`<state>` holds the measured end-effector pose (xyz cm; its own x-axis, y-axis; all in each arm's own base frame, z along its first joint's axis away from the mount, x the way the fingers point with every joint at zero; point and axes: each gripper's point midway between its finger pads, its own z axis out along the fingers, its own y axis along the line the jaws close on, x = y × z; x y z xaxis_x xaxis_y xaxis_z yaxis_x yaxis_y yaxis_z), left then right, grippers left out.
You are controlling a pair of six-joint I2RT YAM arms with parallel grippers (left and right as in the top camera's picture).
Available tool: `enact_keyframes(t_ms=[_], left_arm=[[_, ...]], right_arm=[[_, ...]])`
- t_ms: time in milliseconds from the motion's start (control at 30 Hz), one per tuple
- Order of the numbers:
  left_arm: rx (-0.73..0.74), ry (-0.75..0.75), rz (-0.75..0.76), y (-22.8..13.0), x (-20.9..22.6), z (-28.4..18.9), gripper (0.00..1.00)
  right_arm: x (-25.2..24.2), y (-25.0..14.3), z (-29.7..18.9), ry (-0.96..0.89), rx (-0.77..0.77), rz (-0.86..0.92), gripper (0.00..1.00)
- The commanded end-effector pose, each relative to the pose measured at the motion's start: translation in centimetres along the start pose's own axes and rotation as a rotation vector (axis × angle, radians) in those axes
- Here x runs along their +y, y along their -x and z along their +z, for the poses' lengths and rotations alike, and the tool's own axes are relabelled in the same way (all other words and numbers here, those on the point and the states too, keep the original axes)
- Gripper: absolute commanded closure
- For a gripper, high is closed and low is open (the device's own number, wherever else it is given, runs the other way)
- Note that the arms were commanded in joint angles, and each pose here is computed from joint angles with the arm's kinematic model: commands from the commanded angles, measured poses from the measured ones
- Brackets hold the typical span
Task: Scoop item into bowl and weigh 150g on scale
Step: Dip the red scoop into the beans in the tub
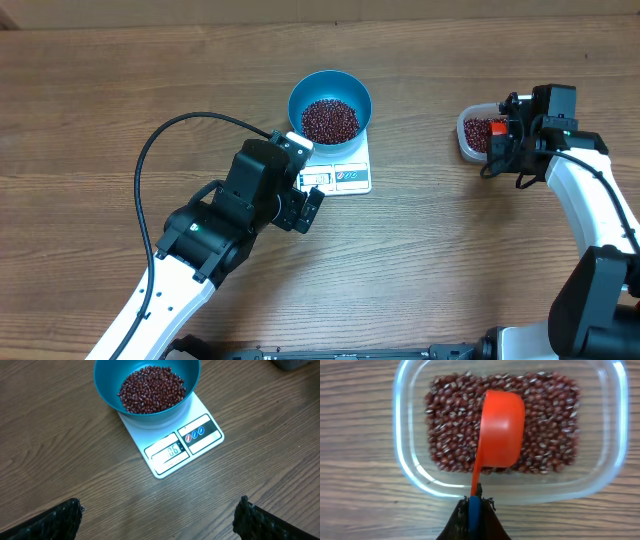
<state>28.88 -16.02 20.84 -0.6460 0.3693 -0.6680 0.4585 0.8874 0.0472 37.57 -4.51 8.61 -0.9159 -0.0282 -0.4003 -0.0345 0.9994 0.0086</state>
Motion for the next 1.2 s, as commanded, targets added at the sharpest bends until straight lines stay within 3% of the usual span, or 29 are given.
enact_keyframes(t_ms=[0,433,833,1167], left_arm=[[0.008,0.004,-0.001,-0.2,-0.1,0.3,0.00],[0.008,0.004,-0.001,-0.2,-0.1,0.3,0.00],[0.008,0.004,-0.001,-0.2,-0.1,0.3,0.01],[0.008,0.004,-0.001,-0.2,-0.1,0.3,0.00]], right_arm=[[1.8,0.6,-0.1,0.118,-0.024,0.009,0.96],[3.9,1.3,-0.8,0.291,-0.064,0.039,0.96],[0.0,0.3,-1.4,0.318,-0.067,0.175,0.96],[-0.9,-0.7,-0.8,0.498,-0.061,0.316,0.96]])
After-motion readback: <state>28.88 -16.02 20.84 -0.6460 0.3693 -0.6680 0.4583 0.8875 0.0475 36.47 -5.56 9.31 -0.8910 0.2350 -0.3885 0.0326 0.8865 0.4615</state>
